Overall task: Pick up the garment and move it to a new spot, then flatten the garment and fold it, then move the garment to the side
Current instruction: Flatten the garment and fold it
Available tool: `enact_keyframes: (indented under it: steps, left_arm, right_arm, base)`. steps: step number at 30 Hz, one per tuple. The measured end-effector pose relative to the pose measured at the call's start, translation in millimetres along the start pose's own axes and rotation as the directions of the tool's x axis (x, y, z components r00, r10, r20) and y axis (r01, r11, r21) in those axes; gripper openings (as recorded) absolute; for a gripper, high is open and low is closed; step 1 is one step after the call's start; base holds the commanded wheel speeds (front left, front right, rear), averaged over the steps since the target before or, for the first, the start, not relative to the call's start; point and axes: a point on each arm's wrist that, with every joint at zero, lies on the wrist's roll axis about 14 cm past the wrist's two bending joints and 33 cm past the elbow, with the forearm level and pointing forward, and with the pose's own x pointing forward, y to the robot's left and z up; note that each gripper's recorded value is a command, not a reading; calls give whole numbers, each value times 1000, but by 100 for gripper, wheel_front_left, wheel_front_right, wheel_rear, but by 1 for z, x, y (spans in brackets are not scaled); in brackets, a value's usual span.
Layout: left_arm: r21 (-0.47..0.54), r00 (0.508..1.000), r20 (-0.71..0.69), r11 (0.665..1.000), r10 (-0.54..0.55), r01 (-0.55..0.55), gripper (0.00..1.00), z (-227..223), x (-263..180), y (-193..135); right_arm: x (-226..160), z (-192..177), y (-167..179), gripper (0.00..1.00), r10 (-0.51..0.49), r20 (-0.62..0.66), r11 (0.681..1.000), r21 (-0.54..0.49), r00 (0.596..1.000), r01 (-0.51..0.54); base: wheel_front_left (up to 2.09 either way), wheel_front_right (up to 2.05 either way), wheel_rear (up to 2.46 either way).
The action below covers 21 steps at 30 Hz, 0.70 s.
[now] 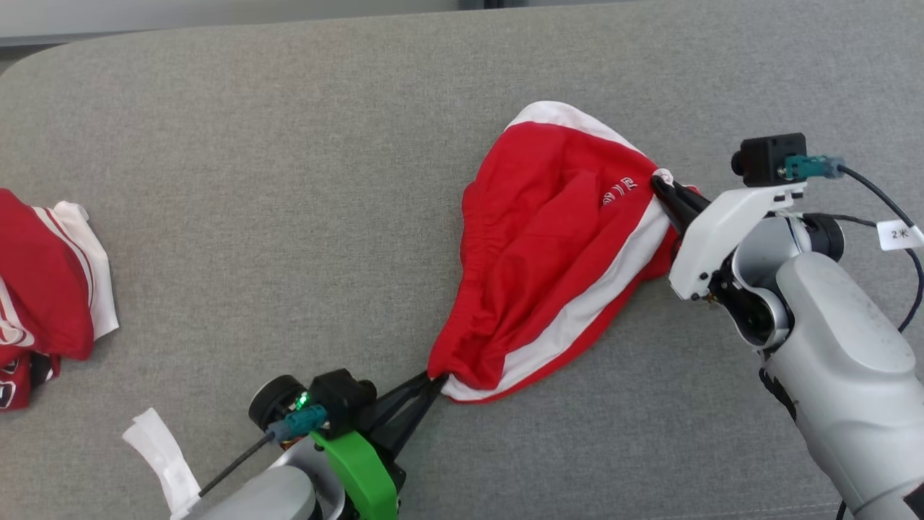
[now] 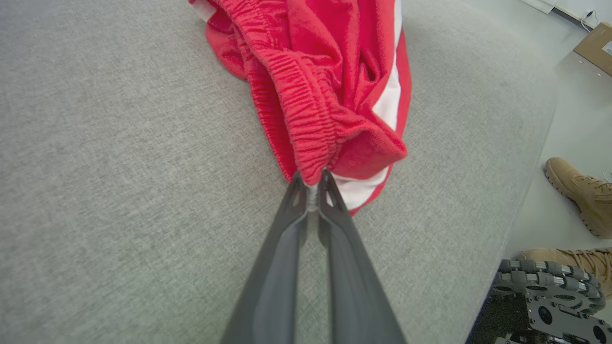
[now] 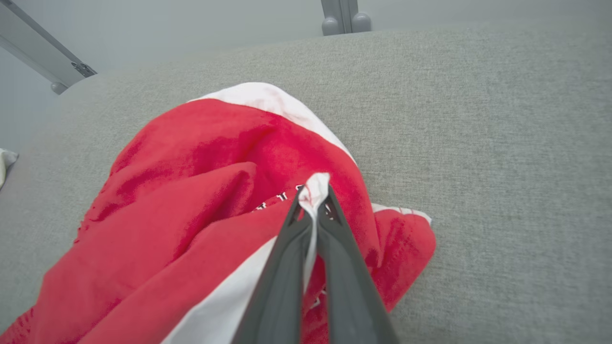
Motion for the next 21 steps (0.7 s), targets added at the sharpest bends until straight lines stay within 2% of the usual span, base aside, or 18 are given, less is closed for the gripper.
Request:
enact_keyframes:
  steps: [8, 13, 21]
  left_arm:
    - [-185, 977, 212, 983, 32, 8, 0, 56, -16, -14]
    - [-268, 935, 353, 960, 16, 85, 0, 99, -41, -44]
    - [-215, 882, 446, 939, -151, 269, 0, 162, -80, -107]
  right_arm:
    - [-54, 29, -9, 0, -7, 181, 997, 82, 983, -8]
    - [-111, 57, -15, 0, -36, 345, 988, 155, 938, -19]
    - [-205, 113, -10, 0, -53, 554, 988, 148, 831, -35]
  base:
    - [0, 0, 0]
    - [0, 0, 0]
    - [0, 0, 0]
